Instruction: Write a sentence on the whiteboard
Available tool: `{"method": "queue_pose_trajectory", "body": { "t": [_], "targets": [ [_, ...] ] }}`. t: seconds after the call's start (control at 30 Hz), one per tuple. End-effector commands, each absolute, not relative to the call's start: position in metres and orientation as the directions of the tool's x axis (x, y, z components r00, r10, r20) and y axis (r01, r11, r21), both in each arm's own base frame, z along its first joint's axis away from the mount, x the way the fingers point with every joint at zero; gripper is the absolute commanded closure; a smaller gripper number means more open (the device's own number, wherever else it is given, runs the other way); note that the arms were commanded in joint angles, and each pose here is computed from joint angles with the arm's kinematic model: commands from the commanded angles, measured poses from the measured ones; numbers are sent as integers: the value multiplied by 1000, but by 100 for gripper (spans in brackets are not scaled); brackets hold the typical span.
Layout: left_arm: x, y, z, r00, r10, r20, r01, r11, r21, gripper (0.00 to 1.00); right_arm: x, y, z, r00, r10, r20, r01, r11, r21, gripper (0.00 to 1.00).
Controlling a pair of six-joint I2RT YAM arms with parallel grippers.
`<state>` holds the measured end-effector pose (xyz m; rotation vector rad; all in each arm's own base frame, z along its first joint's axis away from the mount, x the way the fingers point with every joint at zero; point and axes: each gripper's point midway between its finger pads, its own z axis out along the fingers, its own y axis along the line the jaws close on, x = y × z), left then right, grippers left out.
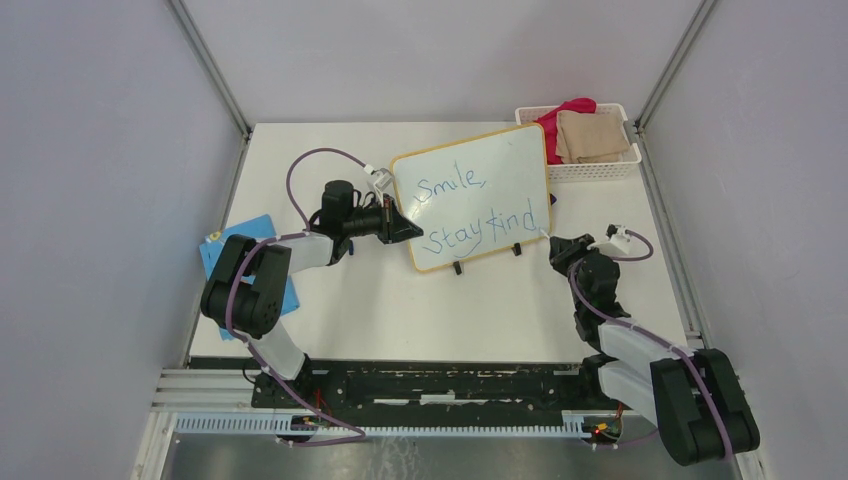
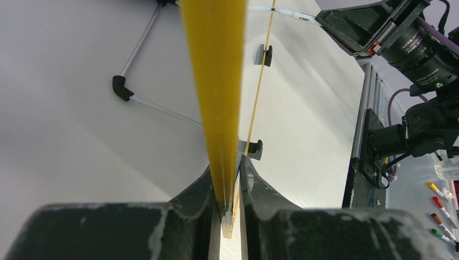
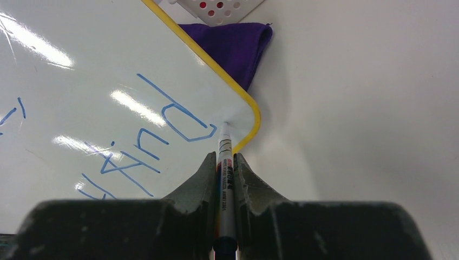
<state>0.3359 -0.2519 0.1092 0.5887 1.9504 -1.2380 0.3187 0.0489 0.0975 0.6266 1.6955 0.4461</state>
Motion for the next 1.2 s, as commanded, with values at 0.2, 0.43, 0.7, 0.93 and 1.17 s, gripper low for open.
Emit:
{"method": "queue_pose_trajectory", "body": {
  "t": [0.2,0.43,0.7,0.93,1.17],
  "targets": [
    [335,-245,81,-632,62,-773,684,513,-518,98,331,52,118,-95,628,-772,116,777,618,100],
    [334,-244,80,-632,64,-772,684,514,-518,98,331,51,113,-105,625,-774,127,780,613,100],
    [335,-244,79,-632,65,-772,684,516,-516,98,330,57,110,-127,627,-768,107,779,618,100],
    [335,-244,79,-633,65,-771,682,517,-517,98,325,58,107,-138,629,-765,102,778,620,100],
    [335,-244,80,-631,63,-773,683,518,-515,98,322,57,105,-145,625,-767,110,780,616,100]
  ]
}}
